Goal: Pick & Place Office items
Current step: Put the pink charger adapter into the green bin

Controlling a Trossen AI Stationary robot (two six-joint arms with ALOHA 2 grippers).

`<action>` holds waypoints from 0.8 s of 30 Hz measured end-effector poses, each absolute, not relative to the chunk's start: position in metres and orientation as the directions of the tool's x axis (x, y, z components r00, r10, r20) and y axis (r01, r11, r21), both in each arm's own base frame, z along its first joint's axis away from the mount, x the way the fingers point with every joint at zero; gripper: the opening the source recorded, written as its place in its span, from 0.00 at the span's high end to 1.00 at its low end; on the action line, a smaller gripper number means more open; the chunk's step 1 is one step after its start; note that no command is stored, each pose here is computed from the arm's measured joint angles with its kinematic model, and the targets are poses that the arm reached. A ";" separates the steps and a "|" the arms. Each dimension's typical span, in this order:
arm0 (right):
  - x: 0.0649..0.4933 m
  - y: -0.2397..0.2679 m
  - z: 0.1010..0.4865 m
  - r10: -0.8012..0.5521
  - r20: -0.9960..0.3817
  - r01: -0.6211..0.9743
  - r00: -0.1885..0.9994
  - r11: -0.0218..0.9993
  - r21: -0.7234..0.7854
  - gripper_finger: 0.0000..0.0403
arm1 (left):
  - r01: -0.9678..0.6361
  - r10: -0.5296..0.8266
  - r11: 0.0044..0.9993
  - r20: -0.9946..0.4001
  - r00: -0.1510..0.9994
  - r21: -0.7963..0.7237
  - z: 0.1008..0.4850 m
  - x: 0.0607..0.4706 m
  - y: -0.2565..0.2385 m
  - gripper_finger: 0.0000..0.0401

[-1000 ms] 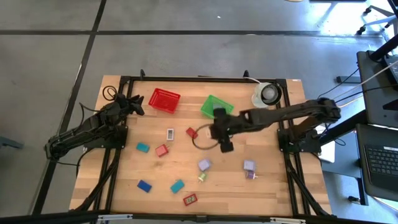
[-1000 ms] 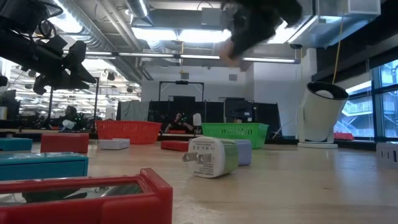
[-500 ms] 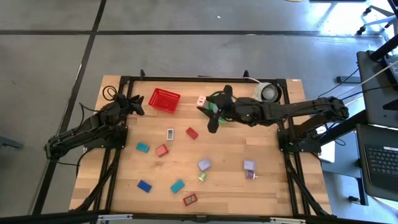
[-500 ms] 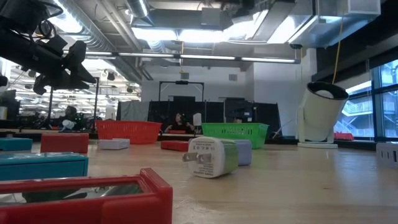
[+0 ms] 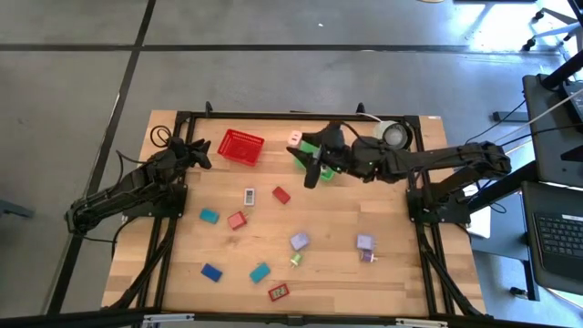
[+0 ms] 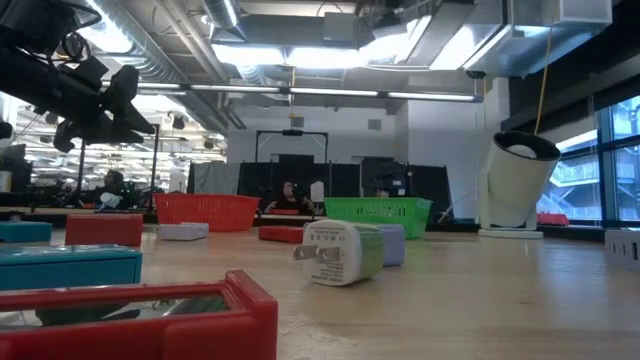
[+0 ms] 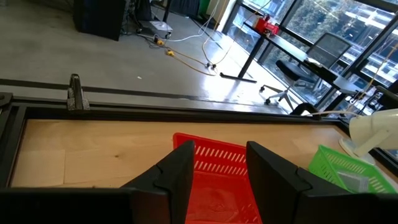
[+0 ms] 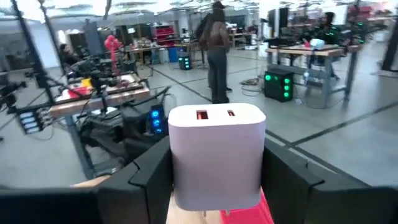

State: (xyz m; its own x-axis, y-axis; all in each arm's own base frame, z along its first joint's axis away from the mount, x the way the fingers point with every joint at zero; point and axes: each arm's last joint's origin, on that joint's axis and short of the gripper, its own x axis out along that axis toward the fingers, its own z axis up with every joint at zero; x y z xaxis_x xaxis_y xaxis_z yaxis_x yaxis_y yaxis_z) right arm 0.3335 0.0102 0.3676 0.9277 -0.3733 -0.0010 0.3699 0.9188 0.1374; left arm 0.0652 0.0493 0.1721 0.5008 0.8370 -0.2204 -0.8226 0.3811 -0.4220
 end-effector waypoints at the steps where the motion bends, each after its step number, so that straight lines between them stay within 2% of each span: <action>1: 0.334 0.006 0.367 -0.385 -0.007 0.382 0.923 0.913 0.147 0.51 | -0.823 0.837 0.381 -0.220 0.501 -0.422 0.172 0.065 0.049 0.65; 6: 0.333 -0.024 0.360 -0.386 -0.072 0.393 0.920 0.894 0.217 0.51 | -0.823 0.837 0.381 -0.220 0.501 -0.422 0.172 0.065 0.049 0.65; 9: 0.331 -0.044 0.352 -0.415 -0.156 0.441 0.897 0.869 0.225 0.51 | -0.823 0.837 0.381 -0.220 0.501 -0.422 0.172 0.065 0.049 0.65; 15: 0.319 -0.075 0.330 -0.487 -0.371 0.590 0.791 0.768 0.250 0.51 | -0.823 0.837 0.381 -0.220 0.501 -0.422 0.172 0.065 0.049 0.65; 19: 0.313 -0.086 0.315 -0.522 -0.489 0.676 0.699 0.705 0.214 0.51 | -0.823 0.837 0.381 -0.220 0.501 -0.422 0.172 0.065 0.049 0.65; 24: 0.321 -0.094 0.296 -0.533 -0.552 0.727 0.641 0.653 0.212 0.51 | -0.823 0.837 0.381 -0.220 0.500 -0.422 0.172 0.065 0.049 0.65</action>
State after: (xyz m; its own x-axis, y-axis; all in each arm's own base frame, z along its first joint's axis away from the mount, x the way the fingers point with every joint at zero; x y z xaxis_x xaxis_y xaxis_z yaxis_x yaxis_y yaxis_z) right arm 0.3206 -0.0942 0.2958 0.6409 -0.5333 -0.5521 0.7267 0.6533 0.2124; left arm 0.0651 0.0493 0.1722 0.5004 0.8374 -0.2201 -0.8227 0.3806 -0.4221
